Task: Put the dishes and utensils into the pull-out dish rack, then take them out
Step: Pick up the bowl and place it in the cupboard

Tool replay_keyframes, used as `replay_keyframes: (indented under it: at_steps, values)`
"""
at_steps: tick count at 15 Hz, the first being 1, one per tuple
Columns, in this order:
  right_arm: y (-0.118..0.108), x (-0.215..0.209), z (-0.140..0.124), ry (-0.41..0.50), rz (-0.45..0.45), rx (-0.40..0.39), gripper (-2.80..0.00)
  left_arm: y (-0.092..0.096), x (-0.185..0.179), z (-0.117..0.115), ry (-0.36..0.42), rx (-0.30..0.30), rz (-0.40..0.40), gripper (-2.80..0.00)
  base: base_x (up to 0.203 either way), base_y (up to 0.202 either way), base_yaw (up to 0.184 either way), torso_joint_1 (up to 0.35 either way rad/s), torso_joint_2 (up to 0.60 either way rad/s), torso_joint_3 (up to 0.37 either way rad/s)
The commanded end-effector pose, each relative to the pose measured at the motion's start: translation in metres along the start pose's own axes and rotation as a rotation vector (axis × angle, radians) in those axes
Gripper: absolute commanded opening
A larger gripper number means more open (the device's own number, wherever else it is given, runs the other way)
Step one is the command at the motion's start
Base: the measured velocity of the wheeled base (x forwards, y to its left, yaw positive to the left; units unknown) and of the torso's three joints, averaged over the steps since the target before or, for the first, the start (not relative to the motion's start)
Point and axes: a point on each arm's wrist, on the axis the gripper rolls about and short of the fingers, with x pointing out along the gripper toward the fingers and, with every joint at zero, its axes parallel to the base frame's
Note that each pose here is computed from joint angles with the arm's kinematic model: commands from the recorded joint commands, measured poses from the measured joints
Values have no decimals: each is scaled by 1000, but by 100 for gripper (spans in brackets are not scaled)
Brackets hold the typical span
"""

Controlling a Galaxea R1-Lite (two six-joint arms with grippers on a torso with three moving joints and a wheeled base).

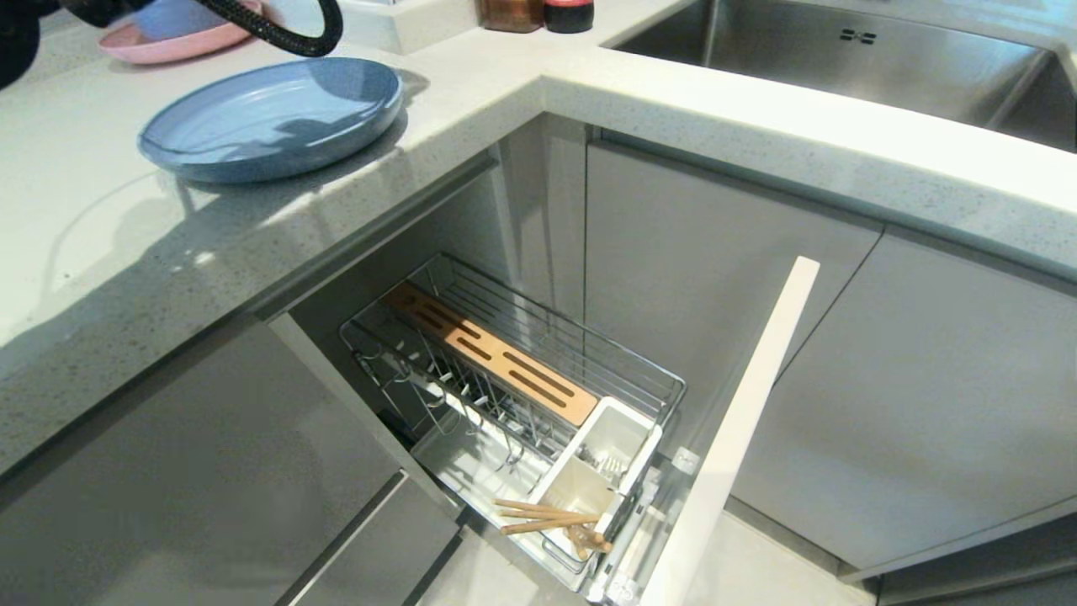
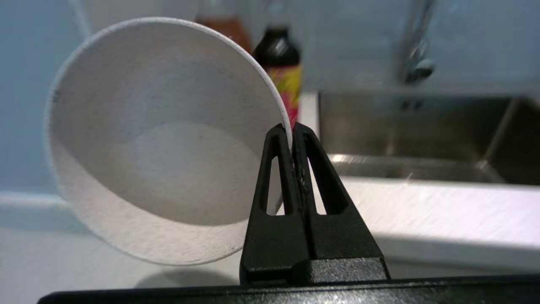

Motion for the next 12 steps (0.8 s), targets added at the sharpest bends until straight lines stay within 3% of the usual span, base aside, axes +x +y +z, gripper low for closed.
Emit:
replay_keyframes:
  at_steps: [1,4,6,8,12]
  values:
    - [0,0,0,2,0,0,-280,-23,-4,20,-92,-52,-12,-280,0,0,0,0,0,0]
    - [0,0,0,2,0,0,-280,-63,-11,39,-218,-202,-6,-280,0,0,0,0,0,0]
    - [0,0,0,2,0,0,-280,-84,-27,44,-207,-314,11,-280,0,0,0,0,0,0]
    - [0,0,0,2,0,0,-280,-94,-40,42,-146,-488,44,-280,0,0,0,0,0,0]
    - [0,0,0,2,0,0,-280,-97,-55,29,6,-795,27,-280,0,0,0,0,0,0]
